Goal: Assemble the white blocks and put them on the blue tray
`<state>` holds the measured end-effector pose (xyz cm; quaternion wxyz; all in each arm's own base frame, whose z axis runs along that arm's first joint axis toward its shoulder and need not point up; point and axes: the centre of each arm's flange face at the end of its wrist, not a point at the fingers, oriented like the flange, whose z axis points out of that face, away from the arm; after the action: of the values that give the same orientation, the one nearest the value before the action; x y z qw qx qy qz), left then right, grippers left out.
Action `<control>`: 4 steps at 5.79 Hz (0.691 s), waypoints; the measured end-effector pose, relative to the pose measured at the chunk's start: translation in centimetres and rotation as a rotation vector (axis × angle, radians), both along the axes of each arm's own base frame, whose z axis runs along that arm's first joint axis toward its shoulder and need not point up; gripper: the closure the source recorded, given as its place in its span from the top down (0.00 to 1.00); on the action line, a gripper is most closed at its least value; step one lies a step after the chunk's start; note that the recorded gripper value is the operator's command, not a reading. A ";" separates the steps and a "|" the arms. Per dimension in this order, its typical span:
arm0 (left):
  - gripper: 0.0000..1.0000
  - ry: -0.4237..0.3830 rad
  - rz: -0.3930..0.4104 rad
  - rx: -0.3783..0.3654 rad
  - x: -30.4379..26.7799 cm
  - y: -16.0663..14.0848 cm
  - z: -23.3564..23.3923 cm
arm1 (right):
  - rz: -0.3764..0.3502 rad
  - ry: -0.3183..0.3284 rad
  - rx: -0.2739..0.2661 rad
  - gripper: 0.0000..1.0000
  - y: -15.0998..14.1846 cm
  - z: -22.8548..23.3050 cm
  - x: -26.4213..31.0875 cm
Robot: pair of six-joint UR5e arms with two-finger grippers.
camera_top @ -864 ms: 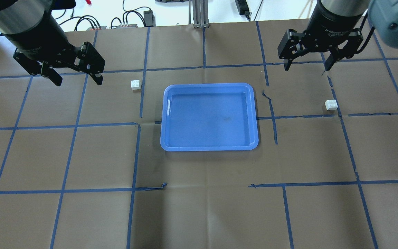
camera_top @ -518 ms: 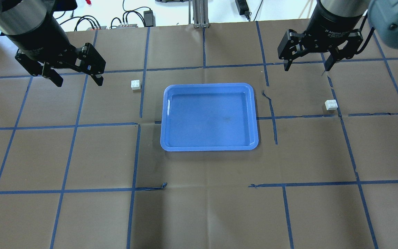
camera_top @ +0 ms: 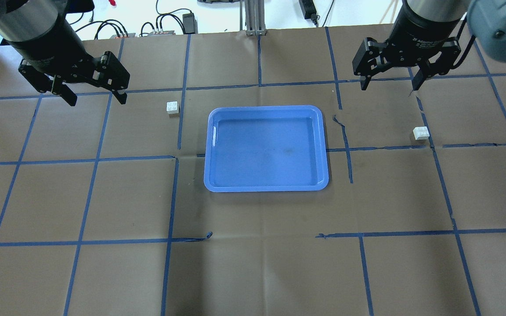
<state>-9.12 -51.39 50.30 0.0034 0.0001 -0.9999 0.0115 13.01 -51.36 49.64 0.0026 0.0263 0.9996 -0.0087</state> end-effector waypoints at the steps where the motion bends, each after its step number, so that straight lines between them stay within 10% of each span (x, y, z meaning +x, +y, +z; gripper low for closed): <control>1: 0.99 0.000 0.006 -0.026 0.7 -3.1 -2.6 | 0.000 0.000 0.000 1.00 0.0 0.0 0.0; 4: 0.99 0.008 0.006 -0.015 2.2 -15.8 -14.4 | -0.001 -0.001 0.000 1.00 0.0 0.0 0.0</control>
<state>-6.94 -67.20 35.88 0.0075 0.0033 -0.9998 0.0191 13.02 -51.35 49.65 0.0031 0.0268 0.9996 -0.0089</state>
